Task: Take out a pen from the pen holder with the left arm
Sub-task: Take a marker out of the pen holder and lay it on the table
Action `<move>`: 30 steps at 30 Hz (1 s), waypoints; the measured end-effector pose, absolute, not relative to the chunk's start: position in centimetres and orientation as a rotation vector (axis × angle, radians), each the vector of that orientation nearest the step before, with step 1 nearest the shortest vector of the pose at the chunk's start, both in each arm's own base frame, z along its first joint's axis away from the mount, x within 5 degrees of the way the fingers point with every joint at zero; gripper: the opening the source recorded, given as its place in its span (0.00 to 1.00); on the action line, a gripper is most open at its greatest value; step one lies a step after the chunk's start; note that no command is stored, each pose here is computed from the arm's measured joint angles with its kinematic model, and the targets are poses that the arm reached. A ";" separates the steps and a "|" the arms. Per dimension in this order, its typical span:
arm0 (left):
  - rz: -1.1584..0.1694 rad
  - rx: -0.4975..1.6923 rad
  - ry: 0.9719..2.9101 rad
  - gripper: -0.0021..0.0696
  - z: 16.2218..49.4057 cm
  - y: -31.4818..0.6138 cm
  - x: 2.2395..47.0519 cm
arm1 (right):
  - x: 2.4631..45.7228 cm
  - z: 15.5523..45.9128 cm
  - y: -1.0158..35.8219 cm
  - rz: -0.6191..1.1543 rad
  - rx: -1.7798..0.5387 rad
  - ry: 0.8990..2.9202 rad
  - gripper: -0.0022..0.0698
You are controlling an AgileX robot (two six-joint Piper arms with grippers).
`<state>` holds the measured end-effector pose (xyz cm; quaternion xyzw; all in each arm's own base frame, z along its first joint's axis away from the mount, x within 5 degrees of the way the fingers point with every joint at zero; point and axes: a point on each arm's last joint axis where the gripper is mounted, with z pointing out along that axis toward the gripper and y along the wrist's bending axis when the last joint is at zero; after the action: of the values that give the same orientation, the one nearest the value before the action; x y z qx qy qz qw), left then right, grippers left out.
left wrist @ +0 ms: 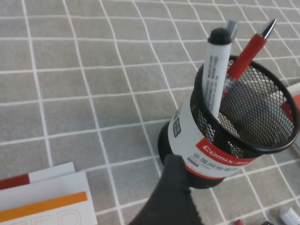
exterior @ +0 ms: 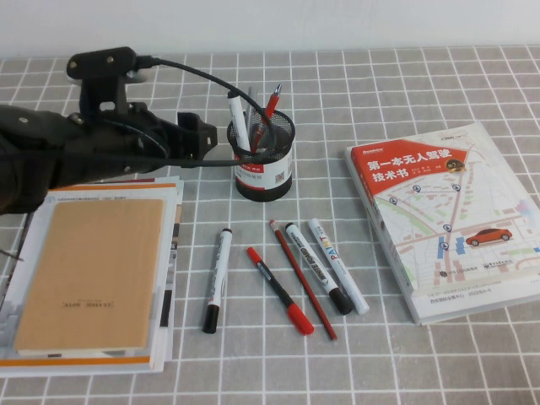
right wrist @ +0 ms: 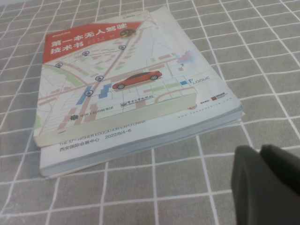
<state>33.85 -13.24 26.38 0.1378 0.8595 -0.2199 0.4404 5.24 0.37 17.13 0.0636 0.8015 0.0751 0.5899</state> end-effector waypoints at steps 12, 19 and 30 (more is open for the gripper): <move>-0.643 0.398 2.121 0.78 24.9 -15.2 37.6 | 5.2 17.1 0.4 0.175 0.149 1.866 0.01; -0.642 0.383 2.079 0.78 25.2 -16.0 40.3 | 5.2 17.1 0.4 0.175 0.149 1.866 0.01; -0.671 0.338 2.105 0.67 22.6 -16.9 43.3 | 5.2 17.1 0.4 0.175 0.149 1.866 0.01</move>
<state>43.29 -16.91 22.56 0.1359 0.8467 -0.2698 0.4380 5.24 0.37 17.13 0.0638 0.8014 0.0754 0.5899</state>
